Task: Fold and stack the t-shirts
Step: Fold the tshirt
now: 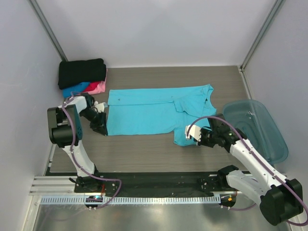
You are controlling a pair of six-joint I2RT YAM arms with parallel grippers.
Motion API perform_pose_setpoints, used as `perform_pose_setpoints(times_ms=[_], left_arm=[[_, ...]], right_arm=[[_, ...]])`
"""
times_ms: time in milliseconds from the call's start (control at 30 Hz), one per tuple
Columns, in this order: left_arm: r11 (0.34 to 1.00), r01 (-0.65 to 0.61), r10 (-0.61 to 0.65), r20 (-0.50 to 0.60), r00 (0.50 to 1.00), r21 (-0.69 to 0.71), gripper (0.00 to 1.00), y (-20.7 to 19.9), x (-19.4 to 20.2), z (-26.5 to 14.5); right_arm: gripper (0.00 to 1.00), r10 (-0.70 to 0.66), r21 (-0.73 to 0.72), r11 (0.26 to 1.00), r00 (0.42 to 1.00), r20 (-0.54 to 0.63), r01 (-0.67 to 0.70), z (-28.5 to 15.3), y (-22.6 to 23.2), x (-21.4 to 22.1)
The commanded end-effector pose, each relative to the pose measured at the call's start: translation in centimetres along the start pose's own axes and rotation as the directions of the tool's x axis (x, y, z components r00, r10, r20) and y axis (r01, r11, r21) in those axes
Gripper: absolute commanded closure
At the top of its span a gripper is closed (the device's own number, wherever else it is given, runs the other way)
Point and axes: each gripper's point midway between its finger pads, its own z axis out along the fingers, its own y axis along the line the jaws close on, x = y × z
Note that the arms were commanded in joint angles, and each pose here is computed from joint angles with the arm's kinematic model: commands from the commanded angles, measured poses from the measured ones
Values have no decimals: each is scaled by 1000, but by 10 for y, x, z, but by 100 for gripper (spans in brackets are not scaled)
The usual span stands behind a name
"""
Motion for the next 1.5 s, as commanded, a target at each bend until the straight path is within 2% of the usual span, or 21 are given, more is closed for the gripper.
perform_pose_setpoints(times_ms=[0, 33, 133, 333, 533, 733, 867, 1100, 1467], left_arm=[[1000, -10, 10, 0, 1000, 20, 82, -5, -6, 1], [1000, -8, 8, 2, 1000, 19, 89, -5, -7, 0], [1000, -12, 11, 11, 1000, 19, 100, -6, -10, -2], [999, -46, 44, 70, 997, 18, 100, -14, -26, -24], [996, -91, 88, 110, 990, 23, 100, -22, -45, -45], [993, -102, 93, 133, 987, 62, 100, -31, -68, -55], [990, -112, 98, 148, 984, 89, 100, -38, -90, -61], [987, -138, 122, 173, 977, 78, 100, -37, -114, -69], [990, -140, 131, 220, 967, 27, 100, -24, -153, -70]], right_arm=[[99, 9, 47, 999, 1000, 12, -10, -1, -10, -5], [99, 10, 52, 999, 1000, 12, -10, -2, -12, -6], [99, 28, 92, 995, 1000, 12, -29, -6, -21, -8], [99, 96, 194, 976, 995, 30, -100, -24, -47, -22], [99, 97, 289, 951, 994, 56, -109, -44, -78, -36], [99, 137, 430, 887, 985, 105, -170, -59, -130, -49], [99, 186, 519, 818, 968, 170, -248, -73, -177, -58], [99, 244, 555, 762, 942, 231, -334, -73, -233, -59], [99, 263, 537, 764, 932, 248, -358, -39, -293, -70]])
